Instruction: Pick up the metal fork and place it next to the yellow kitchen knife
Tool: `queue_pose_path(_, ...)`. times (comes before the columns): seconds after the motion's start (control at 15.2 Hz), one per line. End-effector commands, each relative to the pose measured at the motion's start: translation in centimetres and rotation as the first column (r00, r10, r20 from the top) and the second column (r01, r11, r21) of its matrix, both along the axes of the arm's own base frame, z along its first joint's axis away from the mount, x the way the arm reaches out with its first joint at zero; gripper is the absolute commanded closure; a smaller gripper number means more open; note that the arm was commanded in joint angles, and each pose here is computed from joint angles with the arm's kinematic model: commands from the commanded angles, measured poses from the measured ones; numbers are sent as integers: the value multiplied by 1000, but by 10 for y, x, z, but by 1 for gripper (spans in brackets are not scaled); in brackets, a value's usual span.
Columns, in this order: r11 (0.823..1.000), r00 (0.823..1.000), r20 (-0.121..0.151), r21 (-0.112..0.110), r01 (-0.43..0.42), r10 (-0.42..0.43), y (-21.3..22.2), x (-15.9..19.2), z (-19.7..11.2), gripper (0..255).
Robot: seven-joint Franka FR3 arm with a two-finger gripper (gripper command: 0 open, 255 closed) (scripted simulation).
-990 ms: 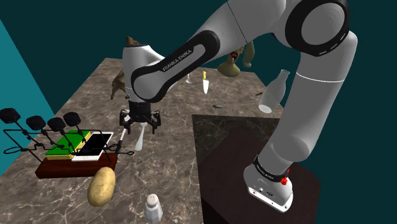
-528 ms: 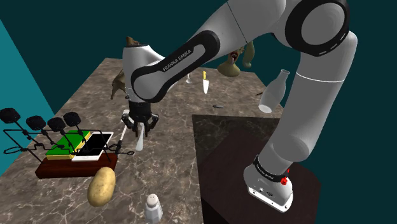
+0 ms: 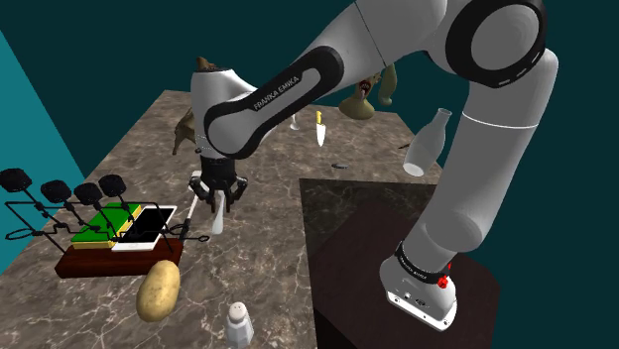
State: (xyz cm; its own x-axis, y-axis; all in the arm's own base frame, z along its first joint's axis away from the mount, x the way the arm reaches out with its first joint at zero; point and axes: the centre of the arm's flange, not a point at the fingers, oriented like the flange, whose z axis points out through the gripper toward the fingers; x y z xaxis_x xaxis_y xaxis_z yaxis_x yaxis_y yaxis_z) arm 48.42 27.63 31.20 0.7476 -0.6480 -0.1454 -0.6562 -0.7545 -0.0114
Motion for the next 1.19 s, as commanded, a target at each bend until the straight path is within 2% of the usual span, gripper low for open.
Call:
queue_pose_path(0.0, 1000, 1000, 0, 0, 0, 0, 0, 0, 8, 255)
queue_pose_path(1.12, 1000, 1000, 0, 0, 0, 0, 0, 0, 95, 255)
